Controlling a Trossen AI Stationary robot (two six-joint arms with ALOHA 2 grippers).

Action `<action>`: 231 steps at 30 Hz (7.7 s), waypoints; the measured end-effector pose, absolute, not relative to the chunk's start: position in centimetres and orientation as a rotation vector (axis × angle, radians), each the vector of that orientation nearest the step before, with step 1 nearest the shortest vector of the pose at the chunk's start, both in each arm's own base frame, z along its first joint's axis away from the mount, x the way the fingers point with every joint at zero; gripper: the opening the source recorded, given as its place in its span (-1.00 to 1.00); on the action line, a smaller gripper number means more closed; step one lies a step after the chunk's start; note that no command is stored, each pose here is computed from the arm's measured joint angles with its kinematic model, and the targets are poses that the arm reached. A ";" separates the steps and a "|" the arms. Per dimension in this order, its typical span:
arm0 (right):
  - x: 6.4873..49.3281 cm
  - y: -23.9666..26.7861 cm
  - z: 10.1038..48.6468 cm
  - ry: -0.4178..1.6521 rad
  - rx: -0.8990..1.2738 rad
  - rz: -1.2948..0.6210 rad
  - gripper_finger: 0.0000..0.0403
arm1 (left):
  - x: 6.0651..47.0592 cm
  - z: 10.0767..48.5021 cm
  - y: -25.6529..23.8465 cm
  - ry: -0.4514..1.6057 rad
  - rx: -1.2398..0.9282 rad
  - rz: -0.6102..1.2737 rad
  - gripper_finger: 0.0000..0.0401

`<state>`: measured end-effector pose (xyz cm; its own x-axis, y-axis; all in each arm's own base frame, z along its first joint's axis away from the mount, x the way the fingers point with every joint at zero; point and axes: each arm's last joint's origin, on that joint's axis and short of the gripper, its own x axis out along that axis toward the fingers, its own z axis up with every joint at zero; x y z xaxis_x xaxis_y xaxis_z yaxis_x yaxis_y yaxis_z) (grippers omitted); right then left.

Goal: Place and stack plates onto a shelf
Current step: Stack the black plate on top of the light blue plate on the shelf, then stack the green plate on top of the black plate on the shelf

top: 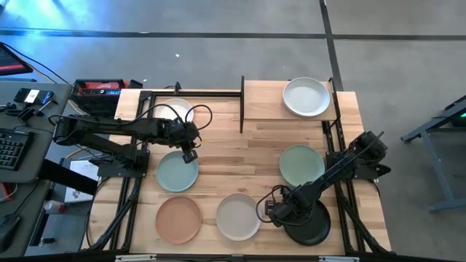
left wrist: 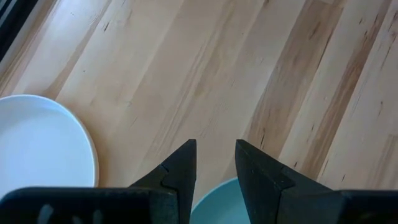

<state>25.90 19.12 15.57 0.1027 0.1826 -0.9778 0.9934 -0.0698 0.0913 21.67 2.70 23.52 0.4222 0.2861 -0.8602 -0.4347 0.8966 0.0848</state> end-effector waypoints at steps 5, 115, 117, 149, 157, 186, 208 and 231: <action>25.9 19.1 15.4 1.243 1.430 -1.095 -0.61 | 21.7 23.5 2.7 1.042 -0.159 0.453 -0.49; 24.3 -14.3 41.2 1.247 0.188 -0.683 -1.00 | 20.9 23.9 8.2 0.920 -0.373 0.724 -0.49; 24.4 -14.4 40.0 1.297 0.188 -0.682 -1.00 | 20.9 23.9 8.5 0.911 -0.378 0.733 -0.49; 23.1 -13.0 33.5 1.514 0.144 -0.619 -0.91 | 20.4 24.1 10.0 0.852 -0.454 0.825 -0.49; 23.0 -13.0 33.6 1.530 0.090 -0.670 -0.55 | 20.4 24.1 10.0 0.852 -0.454 0.825 -0.49; 21.7 -8.9 36.5 1.239 0.585 -0.607 -0.41 | 21.0 23.9 8.6 0.890 -0.628 0.565 -0.49; 23.7 -0.6 36.5 1.125 0.806 -0.765 -0.41 | 22.4 24.0 4.2 0.923 -0.560 0.391 -0.49; 30.0 8.2 28.0 1.350 0.677 -0.922 -0.41 | 22.7 24.0 1.3 0.959 -0.495 0.278 -0.49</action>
<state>30.00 8.19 28.04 -0.0225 -0.1613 -0.9866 0.8602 0.4998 -0.1013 22.72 1.27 23.96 0.5513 0.0104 -0.8342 -0.4378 0.8548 -0.2786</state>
